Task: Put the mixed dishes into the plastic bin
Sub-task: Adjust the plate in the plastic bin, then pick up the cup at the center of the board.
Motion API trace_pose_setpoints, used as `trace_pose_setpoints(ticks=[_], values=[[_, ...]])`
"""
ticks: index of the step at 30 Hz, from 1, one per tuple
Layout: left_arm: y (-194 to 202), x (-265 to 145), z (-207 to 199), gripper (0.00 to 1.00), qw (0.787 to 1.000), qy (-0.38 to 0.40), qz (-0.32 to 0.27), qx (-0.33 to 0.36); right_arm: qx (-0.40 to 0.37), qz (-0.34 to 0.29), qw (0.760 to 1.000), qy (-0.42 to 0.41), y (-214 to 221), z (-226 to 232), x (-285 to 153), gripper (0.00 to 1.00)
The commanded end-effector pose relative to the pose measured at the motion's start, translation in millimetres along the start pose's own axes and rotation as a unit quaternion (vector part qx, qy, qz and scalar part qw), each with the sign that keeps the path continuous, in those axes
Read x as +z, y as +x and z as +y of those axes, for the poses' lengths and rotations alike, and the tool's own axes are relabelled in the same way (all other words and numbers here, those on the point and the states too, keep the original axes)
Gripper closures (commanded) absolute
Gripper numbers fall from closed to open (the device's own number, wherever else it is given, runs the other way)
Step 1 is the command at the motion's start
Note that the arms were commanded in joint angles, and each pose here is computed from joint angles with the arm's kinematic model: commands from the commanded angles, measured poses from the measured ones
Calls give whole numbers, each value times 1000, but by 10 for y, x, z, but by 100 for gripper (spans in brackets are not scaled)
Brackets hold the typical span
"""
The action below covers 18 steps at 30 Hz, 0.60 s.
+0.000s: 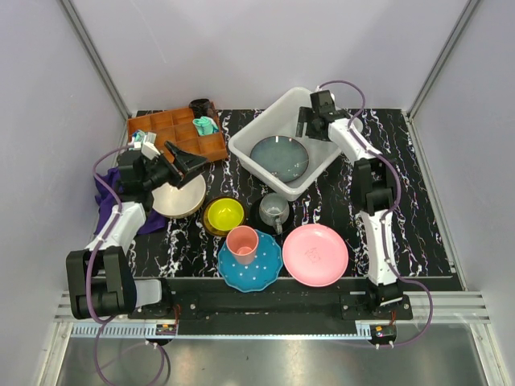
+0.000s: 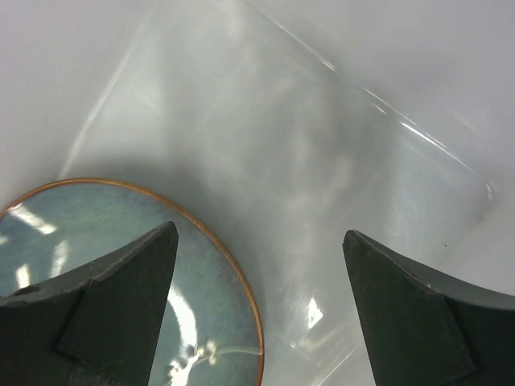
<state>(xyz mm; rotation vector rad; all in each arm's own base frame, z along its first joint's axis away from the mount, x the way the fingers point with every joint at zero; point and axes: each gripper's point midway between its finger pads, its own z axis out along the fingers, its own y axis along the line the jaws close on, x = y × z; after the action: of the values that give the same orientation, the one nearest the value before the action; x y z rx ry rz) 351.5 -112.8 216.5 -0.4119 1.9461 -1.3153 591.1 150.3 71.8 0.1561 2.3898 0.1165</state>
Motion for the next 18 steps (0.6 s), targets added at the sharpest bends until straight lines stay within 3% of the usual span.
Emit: trace_pose_setpoints(ticks=[1,5,6,7,9,11,12,14,18], values=[[-28,-69,-153,4,999,25,-9,28,22,-101,994,-26,-712,154,-824,7],[12,-94,-109,4,999,13,-8,36,38,-122,990,-52,-802,184,-1268,7],[24,-109,-120,4,999,13,-8,37,51,-149,985,-71,-941,221,-1554,7],[36,-116,-103,4,999,9,-7,37,49,-128,987,-85,-746,241,-1550,7],[61,-147,-99,4,999,4,-10,41,57,-148,981,-110,-768,292,-1935,8],[87,-165,-74,4,999,-2,-11,47,56,-126,984,-109,-478,270,-2013,8],[117,-182,-54,4,999,-7,-8,46,65,-145,979,-125,-509,284,-2293,8],[153,-215,-47,4,998,-13,-9,58,69,-120,982,-127,-179,226,-2346,8],[251,-277,-3,5,998,-29,-7,63,97,-120,974,-166,164,181,-2881,9]])
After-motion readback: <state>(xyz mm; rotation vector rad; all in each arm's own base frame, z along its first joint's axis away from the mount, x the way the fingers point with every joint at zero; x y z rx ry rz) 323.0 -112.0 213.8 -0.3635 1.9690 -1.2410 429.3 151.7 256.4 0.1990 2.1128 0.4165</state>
